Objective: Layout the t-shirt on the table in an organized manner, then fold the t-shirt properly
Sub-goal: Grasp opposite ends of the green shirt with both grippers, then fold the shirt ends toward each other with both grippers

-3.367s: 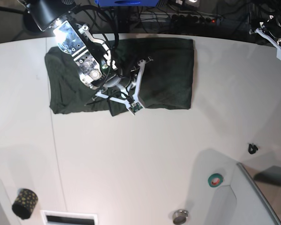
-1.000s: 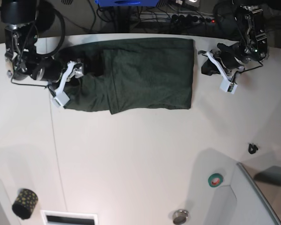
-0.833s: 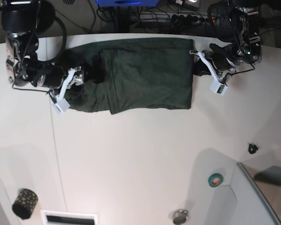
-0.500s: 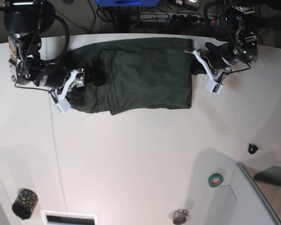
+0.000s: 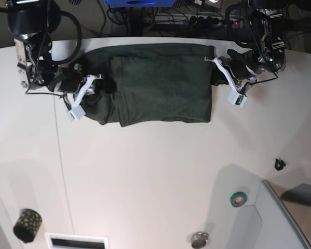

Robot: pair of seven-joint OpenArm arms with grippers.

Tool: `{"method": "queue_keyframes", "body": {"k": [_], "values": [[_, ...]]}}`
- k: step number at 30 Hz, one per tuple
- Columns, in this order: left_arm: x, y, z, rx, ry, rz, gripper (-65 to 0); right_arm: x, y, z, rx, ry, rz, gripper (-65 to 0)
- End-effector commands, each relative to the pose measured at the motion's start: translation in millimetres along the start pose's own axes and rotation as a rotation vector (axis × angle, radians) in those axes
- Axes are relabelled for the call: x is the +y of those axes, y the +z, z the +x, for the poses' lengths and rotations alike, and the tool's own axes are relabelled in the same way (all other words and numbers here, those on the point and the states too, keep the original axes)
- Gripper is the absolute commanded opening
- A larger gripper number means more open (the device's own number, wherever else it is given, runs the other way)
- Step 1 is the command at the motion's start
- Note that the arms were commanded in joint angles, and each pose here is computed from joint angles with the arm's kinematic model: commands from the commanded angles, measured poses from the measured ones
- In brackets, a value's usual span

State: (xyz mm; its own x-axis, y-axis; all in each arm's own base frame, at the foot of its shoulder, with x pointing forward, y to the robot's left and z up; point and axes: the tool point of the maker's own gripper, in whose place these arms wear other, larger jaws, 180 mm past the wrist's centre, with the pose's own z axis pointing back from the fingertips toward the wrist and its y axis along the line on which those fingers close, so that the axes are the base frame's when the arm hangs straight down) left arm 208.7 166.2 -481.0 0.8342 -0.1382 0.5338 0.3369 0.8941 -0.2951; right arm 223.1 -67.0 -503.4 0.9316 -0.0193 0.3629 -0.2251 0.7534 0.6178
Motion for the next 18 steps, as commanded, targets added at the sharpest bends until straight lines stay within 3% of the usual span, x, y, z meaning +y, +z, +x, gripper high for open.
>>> {"method": "queue_keyframes", "body": {"k": [1, 2, 4, 8, 12, 15, 18], "values": [[2.3, 3.7, 10.7, -0.033, -0.016, -0.001, -65.0, -16.1, 3.8, -23.1, 0.113, 0.006, -0.075, -53.3], [2.3, 3.7, 10.7, -0.033, -0.016, -0.001, -65.0, -16.2, 3.9, -18.4, 0.106, 0.009, -0.077, -59.1], [2.3, 3.7, 10.7, -0.033, -0.016, -0.001, -65.0, -14.6, 4.1, -14.1, 0.101, 0.021, -0.076, -65.0], [1.3, 3.1, 10.7, -0.033, -0.016, -0.003, -65.0, 1.6, 15.1, 5.7, 0.055, 0.103, -0.080, -64.2], [0.7, 2.8, 10.8, -0.034, -0.015, -0.004, -65.0, 16.1, 33.6, 29.9, 0.000, 0.100, -0.162, -64.2], [-3.3, 0.7, 10.2, -0.030, -0.021, -0.014, -65.0, 37.6, 37.8, 39.1, 0.013, 0.150, -0.188, -64.2], [-22.4, -7.8, 9.5, -0.013, -0.056, -0.060, -65.0, 59.4, 33.4, 41.0, 0.028, 0.133, -0.218, -64.2]]}}
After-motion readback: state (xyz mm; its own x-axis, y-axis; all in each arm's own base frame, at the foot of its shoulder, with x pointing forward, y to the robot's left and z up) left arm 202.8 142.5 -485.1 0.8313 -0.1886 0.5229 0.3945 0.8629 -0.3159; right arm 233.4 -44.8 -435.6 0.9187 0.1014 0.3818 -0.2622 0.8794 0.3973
